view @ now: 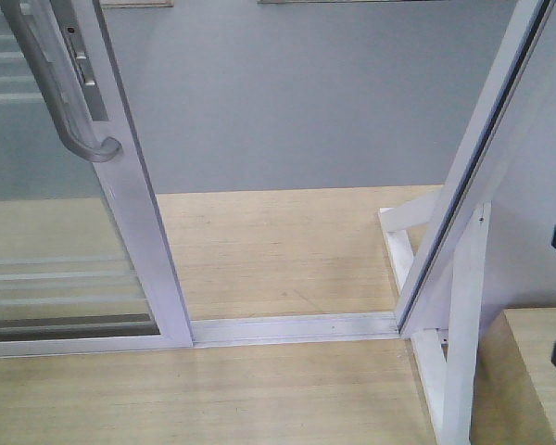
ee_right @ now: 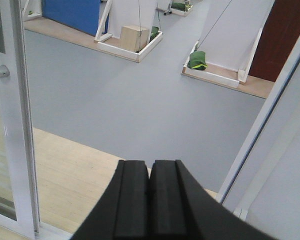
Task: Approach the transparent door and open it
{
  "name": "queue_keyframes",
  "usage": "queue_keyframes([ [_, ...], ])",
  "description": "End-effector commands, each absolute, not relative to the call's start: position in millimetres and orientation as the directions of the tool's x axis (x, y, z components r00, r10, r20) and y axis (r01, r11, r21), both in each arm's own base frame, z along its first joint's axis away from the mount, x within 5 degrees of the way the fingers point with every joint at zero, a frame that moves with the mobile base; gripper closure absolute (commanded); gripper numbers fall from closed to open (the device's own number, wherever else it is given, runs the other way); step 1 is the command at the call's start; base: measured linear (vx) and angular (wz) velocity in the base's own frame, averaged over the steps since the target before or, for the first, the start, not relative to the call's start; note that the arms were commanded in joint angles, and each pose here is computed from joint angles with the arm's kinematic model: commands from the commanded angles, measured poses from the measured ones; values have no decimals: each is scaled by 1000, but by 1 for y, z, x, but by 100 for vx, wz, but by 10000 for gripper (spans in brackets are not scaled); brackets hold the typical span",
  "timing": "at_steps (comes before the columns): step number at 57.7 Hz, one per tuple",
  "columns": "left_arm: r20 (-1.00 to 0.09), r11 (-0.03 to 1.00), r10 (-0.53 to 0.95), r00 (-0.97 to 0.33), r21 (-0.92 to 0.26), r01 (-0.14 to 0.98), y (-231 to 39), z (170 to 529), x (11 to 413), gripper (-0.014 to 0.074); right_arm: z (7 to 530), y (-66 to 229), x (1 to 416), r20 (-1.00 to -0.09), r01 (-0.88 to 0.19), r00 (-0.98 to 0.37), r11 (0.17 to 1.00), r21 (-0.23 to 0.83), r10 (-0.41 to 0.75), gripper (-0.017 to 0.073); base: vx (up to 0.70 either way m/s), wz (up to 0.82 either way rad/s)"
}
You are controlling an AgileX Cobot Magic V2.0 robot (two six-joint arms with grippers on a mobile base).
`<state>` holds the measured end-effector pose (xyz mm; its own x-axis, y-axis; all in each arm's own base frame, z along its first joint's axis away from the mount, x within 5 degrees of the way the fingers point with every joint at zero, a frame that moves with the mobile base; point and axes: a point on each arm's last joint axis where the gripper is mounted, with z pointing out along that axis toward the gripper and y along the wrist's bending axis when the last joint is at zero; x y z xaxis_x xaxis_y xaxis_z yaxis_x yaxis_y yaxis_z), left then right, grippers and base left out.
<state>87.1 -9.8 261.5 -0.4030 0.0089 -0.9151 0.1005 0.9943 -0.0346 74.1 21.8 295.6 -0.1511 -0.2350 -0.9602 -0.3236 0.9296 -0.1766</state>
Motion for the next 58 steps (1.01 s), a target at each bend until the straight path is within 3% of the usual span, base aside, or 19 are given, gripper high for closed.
queue_keyframes([
  [1, -949, 987, -19, -314, -69, 148, -14, 272, 70, 599, 303, 16, 58, -978, -301, -43, 936, -182, -204, 564, 0, 0],
  [15, -986, 979, -16, -166, -50, 200, -17, 276, 33, 599, 286, 7, 37, -981, -287, -28, 942, -175, -191, 564, 0, 0],
  [29, -996, 982, -35, -83, -50, 184, -15, 283, 31, 599, 285, 7, 37, -980, -284, -25, 941, -182, -197, 564, 0, 0],
  [58, -995, 981, -31, -97, -49, 187, -16, 281, 30, 599, 285, 7, 37, -980, -285, -25, 941, -181, -196, 564, 0, 0],
])
